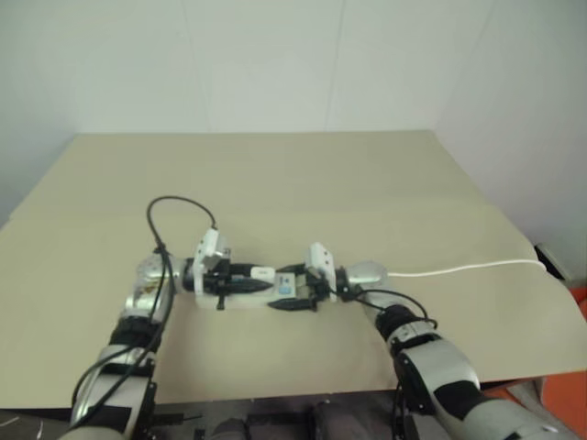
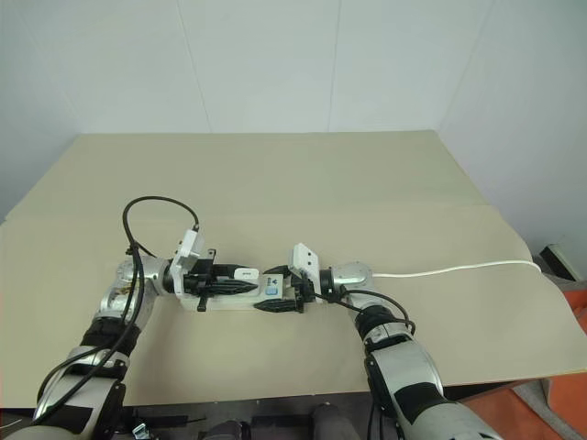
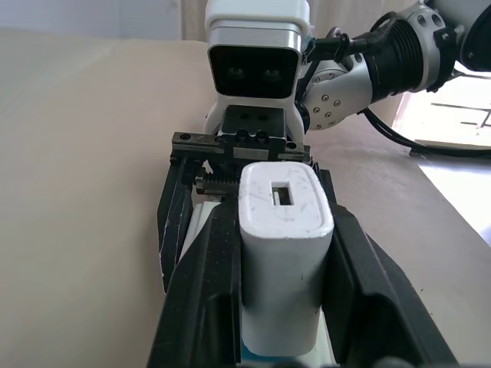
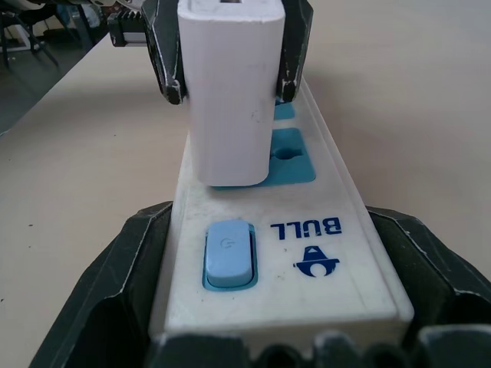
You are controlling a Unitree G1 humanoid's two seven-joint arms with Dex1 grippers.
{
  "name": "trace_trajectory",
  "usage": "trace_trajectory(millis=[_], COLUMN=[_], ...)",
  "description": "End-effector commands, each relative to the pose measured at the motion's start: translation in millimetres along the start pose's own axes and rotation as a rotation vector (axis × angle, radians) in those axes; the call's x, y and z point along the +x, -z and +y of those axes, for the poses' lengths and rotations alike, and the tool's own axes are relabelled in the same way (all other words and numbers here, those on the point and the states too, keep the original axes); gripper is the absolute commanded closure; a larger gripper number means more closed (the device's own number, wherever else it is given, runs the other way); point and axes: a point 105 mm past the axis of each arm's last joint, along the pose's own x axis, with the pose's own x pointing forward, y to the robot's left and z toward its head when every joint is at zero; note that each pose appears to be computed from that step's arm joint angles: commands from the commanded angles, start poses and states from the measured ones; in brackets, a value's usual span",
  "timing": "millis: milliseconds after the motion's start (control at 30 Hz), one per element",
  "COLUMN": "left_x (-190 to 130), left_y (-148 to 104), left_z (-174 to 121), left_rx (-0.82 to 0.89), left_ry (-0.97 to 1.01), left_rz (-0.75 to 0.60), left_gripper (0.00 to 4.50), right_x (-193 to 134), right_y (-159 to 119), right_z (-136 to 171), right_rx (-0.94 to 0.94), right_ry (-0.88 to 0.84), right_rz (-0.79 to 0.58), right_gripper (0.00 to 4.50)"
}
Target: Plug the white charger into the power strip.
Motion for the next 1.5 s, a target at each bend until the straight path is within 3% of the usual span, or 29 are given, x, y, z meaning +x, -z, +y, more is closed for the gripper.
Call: trace_trajectory(millis=[33, 733, 1367, 1500], left_x=[-12.6, -24.7, -37.9, -36.1], left_y=[17.6, 73.7, 81.6, 77.8], left_z=[-1.3, -16.1, -18.7, -17.3], left_rx=[-0.030, -0.159, -0.176, -0.180], left_ry=[-0.025, -0.081, -0.089, -0.058], left_rz=[0.073, 0.198, 0.264, 0.282], left_gripper=[3.49, 3.49, 3.49, 2.18], right_x=[2.4, 1.9, 1.0, 2.2], right_y=[12.7, 12.8, 13.7, 13.1], right_z=[10.3, 9.8, 11.3, 11.5], right_rx=[0.027, 0.026, 0.021, 0.021], right_ry=[-0.053, -0.050, -0.062, -0.065], right_rz=[0.051, 0.055, 0.062, 0.061], right_gripper=[1.06, 1.06, 1.06, 1.06])
